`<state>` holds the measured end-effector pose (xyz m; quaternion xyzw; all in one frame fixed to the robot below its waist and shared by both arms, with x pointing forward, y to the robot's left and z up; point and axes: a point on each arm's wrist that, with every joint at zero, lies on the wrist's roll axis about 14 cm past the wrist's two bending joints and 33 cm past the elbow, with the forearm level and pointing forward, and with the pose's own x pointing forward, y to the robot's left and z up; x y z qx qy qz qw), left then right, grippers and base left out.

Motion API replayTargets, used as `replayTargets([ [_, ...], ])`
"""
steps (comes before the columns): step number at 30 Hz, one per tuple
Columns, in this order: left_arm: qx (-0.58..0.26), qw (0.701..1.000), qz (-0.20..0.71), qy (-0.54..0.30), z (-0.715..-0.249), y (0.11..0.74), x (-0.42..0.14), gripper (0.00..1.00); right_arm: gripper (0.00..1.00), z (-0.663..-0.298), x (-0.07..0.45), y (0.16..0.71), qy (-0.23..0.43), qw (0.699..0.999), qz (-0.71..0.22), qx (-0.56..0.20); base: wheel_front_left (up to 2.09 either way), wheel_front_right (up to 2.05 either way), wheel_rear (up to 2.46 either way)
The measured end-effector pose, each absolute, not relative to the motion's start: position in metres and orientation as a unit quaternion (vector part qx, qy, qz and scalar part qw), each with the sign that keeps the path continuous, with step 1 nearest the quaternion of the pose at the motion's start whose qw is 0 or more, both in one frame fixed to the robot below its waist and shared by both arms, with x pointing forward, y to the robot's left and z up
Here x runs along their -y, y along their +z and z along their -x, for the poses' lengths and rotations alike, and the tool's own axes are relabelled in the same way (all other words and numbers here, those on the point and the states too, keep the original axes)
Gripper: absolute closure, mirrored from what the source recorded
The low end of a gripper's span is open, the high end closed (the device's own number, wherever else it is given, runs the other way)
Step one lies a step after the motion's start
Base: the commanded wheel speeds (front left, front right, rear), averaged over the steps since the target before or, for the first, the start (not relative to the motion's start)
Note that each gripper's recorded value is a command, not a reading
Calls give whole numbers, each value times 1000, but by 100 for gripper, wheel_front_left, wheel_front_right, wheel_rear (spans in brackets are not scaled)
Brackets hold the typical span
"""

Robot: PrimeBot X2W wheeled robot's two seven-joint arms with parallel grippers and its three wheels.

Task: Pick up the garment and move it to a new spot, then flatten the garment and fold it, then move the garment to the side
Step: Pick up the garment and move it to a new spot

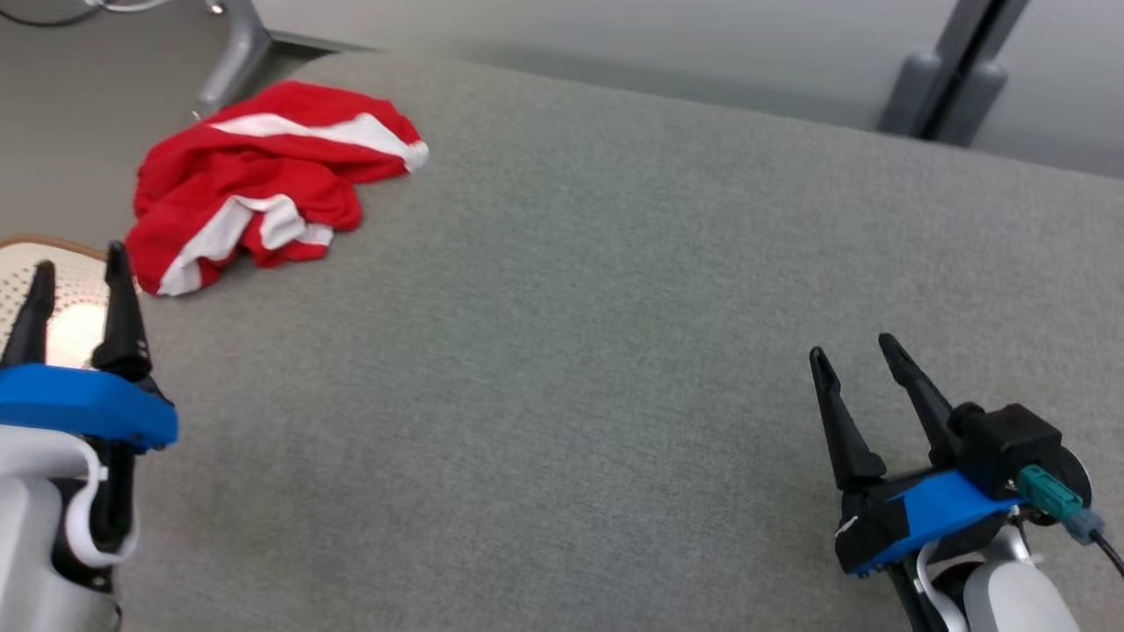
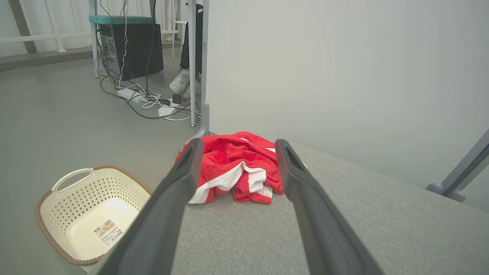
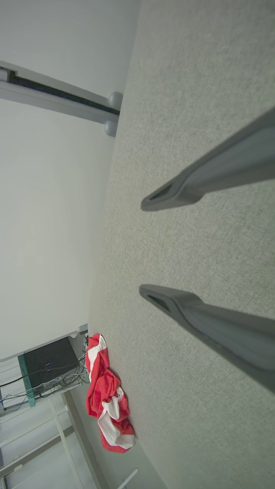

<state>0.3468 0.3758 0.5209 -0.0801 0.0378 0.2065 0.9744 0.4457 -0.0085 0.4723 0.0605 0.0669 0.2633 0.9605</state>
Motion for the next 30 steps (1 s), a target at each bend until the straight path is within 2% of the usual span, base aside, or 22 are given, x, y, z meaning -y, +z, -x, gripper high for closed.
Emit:
replayTargets([
  [6,-117,970,75,202,-420,484,-390,0,0,-474,38,461,230,971,-52,-43,0,0,0],
  [10,-180,957,75,217,-451,448,-405,0,0,-486,52,450,218,974,-40,-36,0,0,0],
  [16,-293,919,105,243,-471,387,-416,0,0,-497,71,433,205,977,-25,-43,0,0,0],
  [23,-417,846,186,274,-461,331,-408,0,0,-497,94,424,178,983,-15,-51,0,0,0],
  [24,-429,841,187,271,-460,330,-407,62,0,-497,96,425,174,983,-15,-49,0,0,0],
  [25,-430,840,187,272,-461,331,-407,73,0,-496,98,425,171,984,-15,-48,0,0,0],
  [26,-426,842,190,271,-463,333,-406,100,0,-496,100,426,169,984,-15,-47,0,0,0],
  [30,-397,861,183,260,-470,348,-405,100,0,-493,99,434,166,985,-24,-39,0,0,0],
])
